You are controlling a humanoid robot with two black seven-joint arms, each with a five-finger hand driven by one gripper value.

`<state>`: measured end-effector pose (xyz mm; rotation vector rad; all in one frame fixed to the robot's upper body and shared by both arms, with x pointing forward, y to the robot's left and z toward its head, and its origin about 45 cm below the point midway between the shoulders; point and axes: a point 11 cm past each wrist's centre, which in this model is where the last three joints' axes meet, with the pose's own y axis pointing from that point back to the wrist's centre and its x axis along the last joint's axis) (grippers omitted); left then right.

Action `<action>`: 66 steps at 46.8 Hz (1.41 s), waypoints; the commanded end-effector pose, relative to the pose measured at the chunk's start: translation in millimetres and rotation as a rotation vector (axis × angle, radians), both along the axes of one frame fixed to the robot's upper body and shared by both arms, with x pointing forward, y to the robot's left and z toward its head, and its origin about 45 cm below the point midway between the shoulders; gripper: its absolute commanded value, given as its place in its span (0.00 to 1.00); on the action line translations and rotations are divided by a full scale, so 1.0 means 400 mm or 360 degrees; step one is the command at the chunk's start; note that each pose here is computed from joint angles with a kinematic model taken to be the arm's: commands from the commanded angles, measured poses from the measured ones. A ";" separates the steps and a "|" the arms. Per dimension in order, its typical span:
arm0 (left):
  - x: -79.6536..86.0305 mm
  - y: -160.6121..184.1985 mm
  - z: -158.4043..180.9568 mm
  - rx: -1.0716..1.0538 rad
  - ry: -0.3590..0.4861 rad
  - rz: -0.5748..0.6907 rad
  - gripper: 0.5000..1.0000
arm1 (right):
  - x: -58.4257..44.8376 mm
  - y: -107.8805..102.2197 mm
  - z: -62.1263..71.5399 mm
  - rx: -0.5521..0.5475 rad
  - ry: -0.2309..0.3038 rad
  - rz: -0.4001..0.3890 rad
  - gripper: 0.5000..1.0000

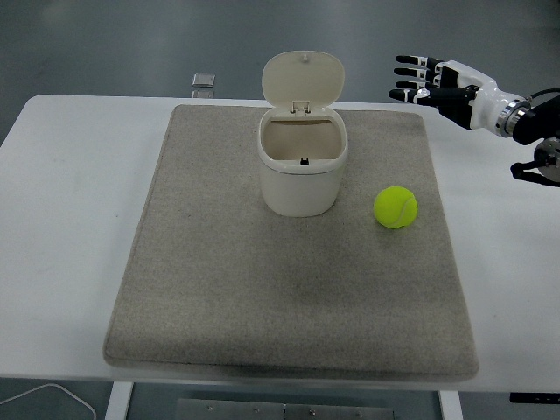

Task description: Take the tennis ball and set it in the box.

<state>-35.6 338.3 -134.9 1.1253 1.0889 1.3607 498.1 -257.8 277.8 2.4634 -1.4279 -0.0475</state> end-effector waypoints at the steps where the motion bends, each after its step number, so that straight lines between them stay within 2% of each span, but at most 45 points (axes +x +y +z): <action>1: 0.000 0.000 0.000 0.0001 0.0000 0.0000 0.98 | -0.003 -0.001 -0.006 -0.0099 -0.0019 0.0038 0.85; 5: 0.000 0.000 0.000 -0.0002 0.0000 0.0000 0.98 | -0.004 -0.016 -0.005 -0.0214 -0.0057 0.0067 0.85; 18: 0.000 0.000 0.000 0.0001 0.0000 0.0000 0.98 | -0.020 -0.031 -0.002 -0.0569 -0.0195 0.0266 0.85; 27: 0.000 0.000 0.000 -0.0002 0.0000 0.0000 0.98 | -0.062 -0.015 0.014 -0.0761 -0.0304 0.0524 0.85; 38: 0.000 0.000 0.000 0.0001 0.0000 0.0000 0.98 | -0.118 -0.005 0.013 -0.0955 -0.0388 0.0799 0.85; 52: 0.000 0.000 0.000 -0.0002 0.0000 0.0000 0.98 | -0.144 0.005 -0.011 -0.1039 -0.0421 0.0915 0.85; 59: 0.000 0.000 0.000 -0.0002 0.0000 0.0000 0.98 | -0.162 0.003 -0.039 -0.1083 -0.0405 0.0967 0.85; 66: 0.000 0.000 0.000 -0.0002 0.0000 0.0000 0.98 | -0.172 -0.008 -0.051 -0.1114 -0.0424 0.0980 0.85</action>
